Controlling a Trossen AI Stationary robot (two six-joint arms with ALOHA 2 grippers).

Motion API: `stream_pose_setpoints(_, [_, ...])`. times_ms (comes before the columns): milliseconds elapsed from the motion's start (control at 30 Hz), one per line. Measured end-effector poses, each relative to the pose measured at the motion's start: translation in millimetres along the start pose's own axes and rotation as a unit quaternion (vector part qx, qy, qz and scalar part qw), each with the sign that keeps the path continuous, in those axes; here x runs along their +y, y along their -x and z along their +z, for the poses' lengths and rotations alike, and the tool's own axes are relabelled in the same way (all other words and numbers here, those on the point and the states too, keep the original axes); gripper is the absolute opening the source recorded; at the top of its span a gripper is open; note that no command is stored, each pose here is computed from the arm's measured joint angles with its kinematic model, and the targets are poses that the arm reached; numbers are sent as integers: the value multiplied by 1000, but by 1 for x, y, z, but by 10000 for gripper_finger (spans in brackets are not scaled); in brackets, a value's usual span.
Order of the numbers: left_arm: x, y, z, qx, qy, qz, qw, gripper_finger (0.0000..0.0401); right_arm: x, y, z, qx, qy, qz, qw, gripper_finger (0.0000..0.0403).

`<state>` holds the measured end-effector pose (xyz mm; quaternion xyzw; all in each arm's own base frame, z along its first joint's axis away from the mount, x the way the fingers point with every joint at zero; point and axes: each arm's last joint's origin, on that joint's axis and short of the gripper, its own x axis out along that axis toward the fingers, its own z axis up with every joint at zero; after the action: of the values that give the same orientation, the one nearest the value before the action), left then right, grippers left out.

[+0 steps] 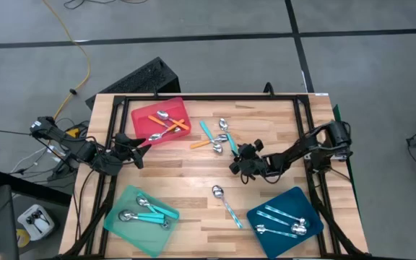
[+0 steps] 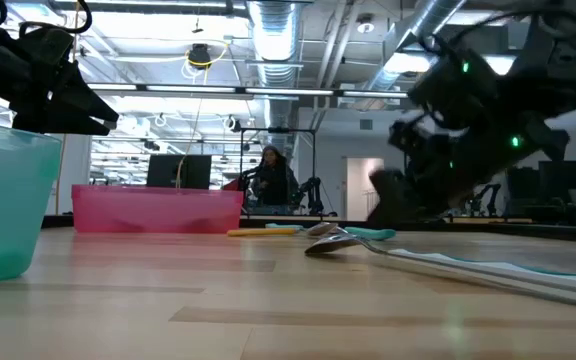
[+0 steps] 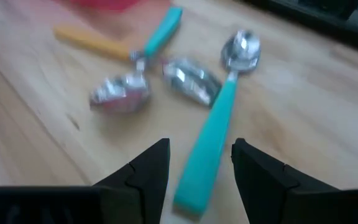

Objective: Sort silverware by color (type)
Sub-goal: Put the blue spoon into the light blue bin

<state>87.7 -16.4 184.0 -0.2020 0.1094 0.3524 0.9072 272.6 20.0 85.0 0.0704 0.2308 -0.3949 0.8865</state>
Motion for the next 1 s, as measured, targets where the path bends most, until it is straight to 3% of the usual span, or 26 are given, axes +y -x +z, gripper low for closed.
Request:
stream_pose_setpoints(367, [0,0,0,0,2,0,1000,190,12,-17,-21,6,-22,-22,1000,187])
stream_pose_setpoints(767, [0,0,0,0,2,0,1000,190,12,-18,-26,13,-39,-25,999,104])
stream_pose_setpoints(1000, [0,0,0,0,2,0,1000,190,13,-18,-25,-2,-57,-26,998,97])
